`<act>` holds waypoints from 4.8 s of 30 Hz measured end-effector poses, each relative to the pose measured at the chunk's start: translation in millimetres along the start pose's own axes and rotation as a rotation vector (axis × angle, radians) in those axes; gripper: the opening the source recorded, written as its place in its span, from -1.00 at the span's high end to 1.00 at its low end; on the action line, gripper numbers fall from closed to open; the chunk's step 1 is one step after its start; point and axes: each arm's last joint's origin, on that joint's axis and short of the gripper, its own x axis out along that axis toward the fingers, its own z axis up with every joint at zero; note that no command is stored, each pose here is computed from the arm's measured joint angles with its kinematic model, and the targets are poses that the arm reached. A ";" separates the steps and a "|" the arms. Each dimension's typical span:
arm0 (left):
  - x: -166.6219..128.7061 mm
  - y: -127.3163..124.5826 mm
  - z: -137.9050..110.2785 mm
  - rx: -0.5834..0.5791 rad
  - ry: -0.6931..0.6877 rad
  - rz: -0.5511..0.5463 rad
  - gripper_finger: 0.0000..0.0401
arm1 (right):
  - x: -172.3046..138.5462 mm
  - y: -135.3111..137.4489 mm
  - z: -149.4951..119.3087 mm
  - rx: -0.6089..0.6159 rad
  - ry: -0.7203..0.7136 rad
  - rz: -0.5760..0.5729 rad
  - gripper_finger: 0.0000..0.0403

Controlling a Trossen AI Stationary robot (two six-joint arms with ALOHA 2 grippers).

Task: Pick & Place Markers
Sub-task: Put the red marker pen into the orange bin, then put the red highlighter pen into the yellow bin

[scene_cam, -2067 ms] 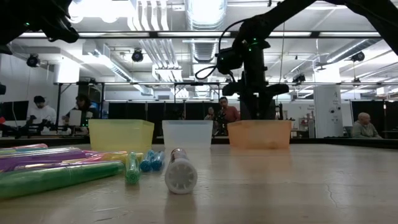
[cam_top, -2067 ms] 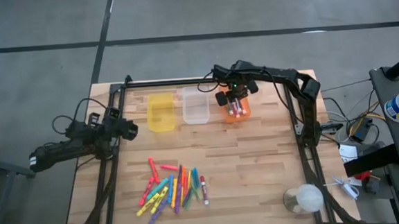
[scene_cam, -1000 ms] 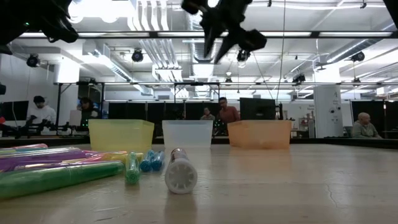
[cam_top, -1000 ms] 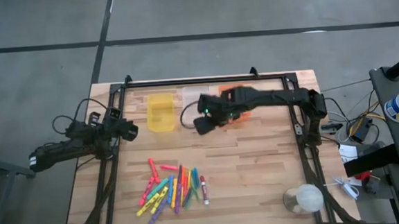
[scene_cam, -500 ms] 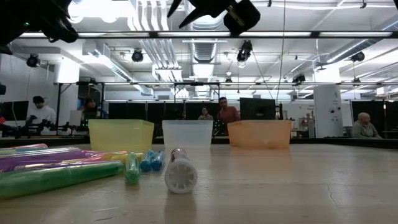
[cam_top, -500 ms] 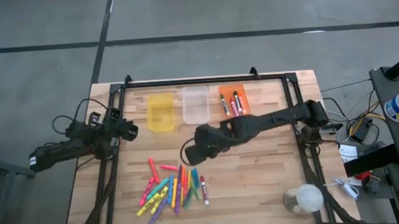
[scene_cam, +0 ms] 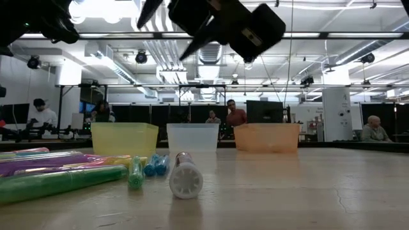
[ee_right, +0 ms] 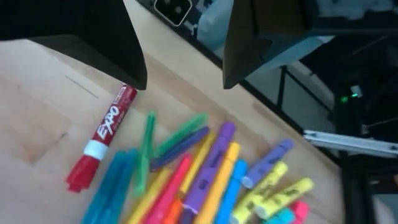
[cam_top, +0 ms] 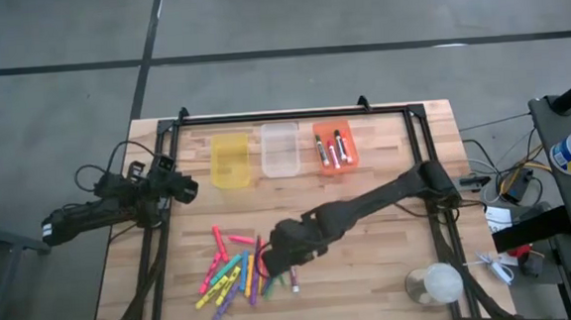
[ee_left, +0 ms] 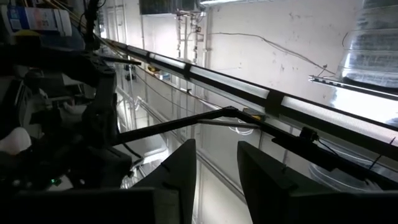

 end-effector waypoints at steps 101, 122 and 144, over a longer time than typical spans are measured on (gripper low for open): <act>0.0 -1.0 1.1 0.007 -0.041 -0.013 0.44 | -169.0 -186.6 245.0 0.085 -0.426 -0.640 0.72; -0.2 3.2 2.6 0.016 -0.078 0.026 0.44 | -149.4 -204.8 246.5 0.080 -0.353 -0.585 0.30; 43.0 -34.3 9.0 0.116 -0.154 0.099 0.44 | -162.5 -60.0 56.6 -0.302 -0.551 -0.214 0.38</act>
